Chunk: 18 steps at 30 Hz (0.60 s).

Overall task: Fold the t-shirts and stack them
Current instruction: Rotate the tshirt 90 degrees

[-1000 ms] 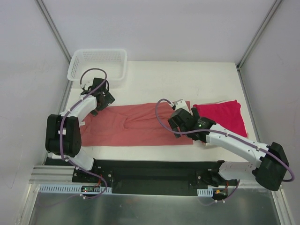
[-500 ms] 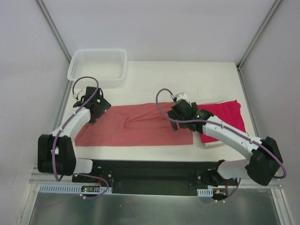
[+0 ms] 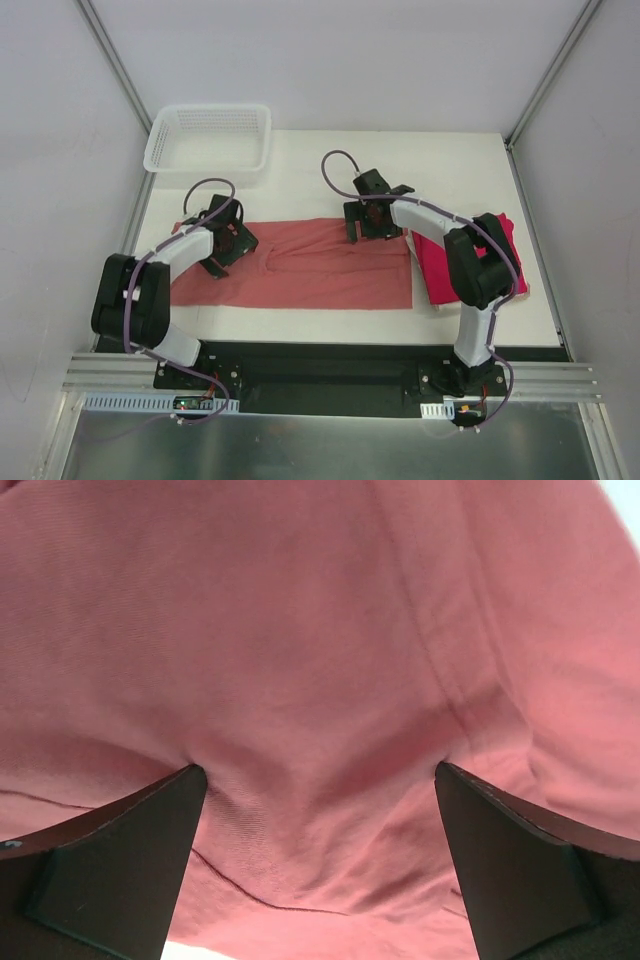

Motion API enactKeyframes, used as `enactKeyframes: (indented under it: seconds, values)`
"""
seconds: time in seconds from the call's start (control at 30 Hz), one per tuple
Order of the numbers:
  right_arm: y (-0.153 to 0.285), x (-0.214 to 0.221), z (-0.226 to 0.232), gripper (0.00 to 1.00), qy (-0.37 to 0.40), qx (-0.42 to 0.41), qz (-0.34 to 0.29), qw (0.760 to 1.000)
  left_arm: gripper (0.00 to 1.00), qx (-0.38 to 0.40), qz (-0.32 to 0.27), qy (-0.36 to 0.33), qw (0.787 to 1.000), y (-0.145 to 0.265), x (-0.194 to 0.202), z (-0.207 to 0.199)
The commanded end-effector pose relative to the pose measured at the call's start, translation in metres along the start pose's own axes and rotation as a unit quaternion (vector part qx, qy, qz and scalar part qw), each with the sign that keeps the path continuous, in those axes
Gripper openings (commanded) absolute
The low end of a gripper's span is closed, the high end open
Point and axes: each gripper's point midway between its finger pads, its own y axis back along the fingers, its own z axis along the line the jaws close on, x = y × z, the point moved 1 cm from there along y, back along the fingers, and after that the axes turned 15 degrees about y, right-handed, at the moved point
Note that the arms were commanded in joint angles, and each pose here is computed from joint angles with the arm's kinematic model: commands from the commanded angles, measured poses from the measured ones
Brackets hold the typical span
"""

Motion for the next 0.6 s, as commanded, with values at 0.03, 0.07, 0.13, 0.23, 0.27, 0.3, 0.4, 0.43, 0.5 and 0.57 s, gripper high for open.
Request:
enactKeyframes:
  seconds: [0.03,0.07,0.13,0.23,0.27,0.3,0.4,0.43,0.5,0.57]
  values:
    - [-0.008,0.016,0.026,0.97,-0.028,-0.073,0.037,0.996,0.99,0.000,0.025,-0.014,1.000,-0.024,0.009,-0.033]
    - [-0.006,0.024,0.037,0.97,-0.035,-0.102,0.047,0.993,0.99,0.009,0.025,-0.022,0.999,-0.023,0.011,-0.044]
    - [0.002,0.040,0.041,0.97,-0.042,-0.114,0.055,0.991,0.99,0.008,0.032,-0.037,0.999,-0.027,0.019,-0.050]
    - [0.017,0.081,0.047,0.97,-0.049,-0.127,0.074,0.988,0.99,0.018,0.038,-0.057,0.997,-0.025,0.031,-0.062]
    - [0.020,0.107,0.057,0.97,-0.046,-0.153,0.097,0.982,0.99,0.027,0.041,-0.066,0.997,-0.023,0.034,-0.071]
    - [0.027,0.116,0.062,0.97,-0.046,-0.168,0.099,0.980,0.99,0.027,0.051,-0.080,0.995,-0.026,0.043,-0.074]
    - [0.047,0.148,0.076,0.97,-0.030,-0.188,0.110,0.976,0.99,0.046,0.076,-0.114,0.989,-0.027,0.058,-0.095]
    - [0.056,0.155,0.083,0.97,-0.017,-0.191,0.106,0.976,0.99,0.051,0.082,-0.135,0.986,-0.025,0.068,-0.100]
    - [0.061,0.178,0.087,0.97,-0.003,-0.191,0.125,0.974,0.99,0.063,0.094,-0.157,0.981,-0.026,0.082,-0.114]
    - [0.070,0.190,0.096,0.97,0.006,-0.198,0.130,0.971,0.99,0.087,0.102,-0.196,0.971,-0.021,0.101,-0.135]
